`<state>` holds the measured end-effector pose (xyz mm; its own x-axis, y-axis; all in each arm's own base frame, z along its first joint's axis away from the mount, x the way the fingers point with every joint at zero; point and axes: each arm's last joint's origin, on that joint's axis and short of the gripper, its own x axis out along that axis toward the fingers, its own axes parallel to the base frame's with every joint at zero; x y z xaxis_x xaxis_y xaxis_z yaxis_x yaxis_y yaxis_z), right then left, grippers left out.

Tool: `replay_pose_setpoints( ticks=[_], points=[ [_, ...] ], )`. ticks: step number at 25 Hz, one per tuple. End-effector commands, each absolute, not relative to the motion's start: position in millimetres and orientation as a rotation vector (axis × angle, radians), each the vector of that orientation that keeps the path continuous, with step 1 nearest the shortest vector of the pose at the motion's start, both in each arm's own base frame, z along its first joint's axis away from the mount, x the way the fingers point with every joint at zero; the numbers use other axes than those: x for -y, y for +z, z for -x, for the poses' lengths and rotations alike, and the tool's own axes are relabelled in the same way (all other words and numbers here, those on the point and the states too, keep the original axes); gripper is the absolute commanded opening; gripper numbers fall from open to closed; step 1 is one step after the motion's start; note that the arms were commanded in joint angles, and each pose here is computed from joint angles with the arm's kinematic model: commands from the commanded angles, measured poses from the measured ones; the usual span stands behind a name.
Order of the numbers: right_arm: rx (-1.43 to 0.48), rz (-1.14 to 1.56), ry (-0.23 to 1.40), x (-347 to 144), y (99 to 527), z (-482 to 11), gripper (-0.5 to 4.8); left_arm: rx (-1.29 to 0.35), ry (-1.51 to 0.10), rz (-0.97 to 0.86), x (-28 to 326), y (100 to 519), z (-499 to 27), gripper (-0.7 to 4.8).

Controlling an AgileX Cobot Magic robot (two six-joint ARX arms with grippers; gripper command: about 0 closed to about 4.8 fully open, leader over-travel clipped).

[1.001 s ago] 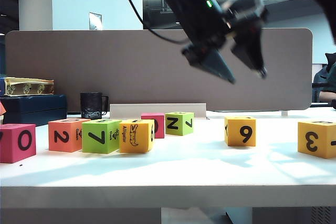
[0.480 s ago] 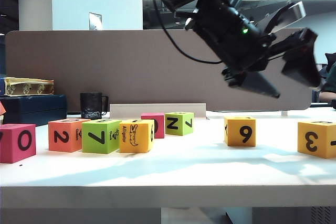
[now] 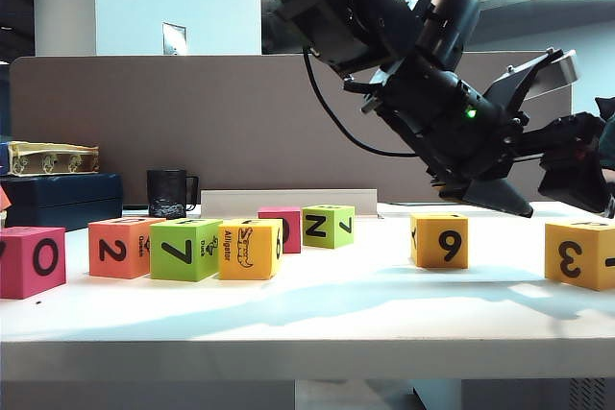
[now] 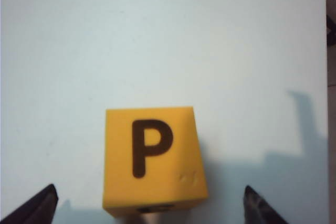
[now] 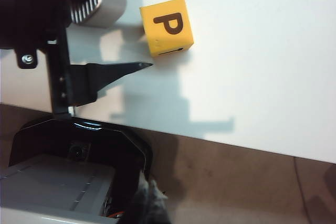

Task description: Select the appropriate blocks from the scattered letter blocks on the table and arrange them in a row to spell out "DEEP".

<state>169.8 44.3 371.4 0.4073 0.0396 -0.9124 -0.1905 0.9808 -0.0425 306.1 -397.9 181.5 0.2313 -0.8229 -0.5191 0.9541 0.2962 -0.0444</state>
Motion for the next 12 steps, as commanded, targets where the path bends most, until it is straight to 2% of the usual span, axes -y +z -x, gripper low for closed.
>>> replay_pose_setpoints(
  ticks=[1, 5, 8, 9, 12],
  points=[
    [-1.137, 0.131, 0.168, -45.0, 372.9, -169.0, -0.01, -0.478, -1.266, -0.309, 405.6, 176.0, -301.6, 4.79],
    [-1.137, 0.132, 0.167, -45.0, 373.0, -169.0, -0.02, -0.474, -1.269, -0.309, 409.7, 165.3, -301.8, 4.79],
    [-1.137, 0.132, 0.167, -45.0, 372.9, -169.0, -0.01, -0.470, -1.262, -0.306, 412.1, 163.6, -300.2, 3.83],
    [-1.137, 0.132, 0.167, -45.0, 373.0, -169.0, -0.01, -0.467, -1.264, -0.305, 412.5, 163.9, -299.9, 3.29],
    [-1.134, 0.131, 0.167, -45.1, 373.1, -169.3, -0.01, -0.475, -1.255, -0.288, 412.9, 164.0, -299.9, 3.02]
  ],
)
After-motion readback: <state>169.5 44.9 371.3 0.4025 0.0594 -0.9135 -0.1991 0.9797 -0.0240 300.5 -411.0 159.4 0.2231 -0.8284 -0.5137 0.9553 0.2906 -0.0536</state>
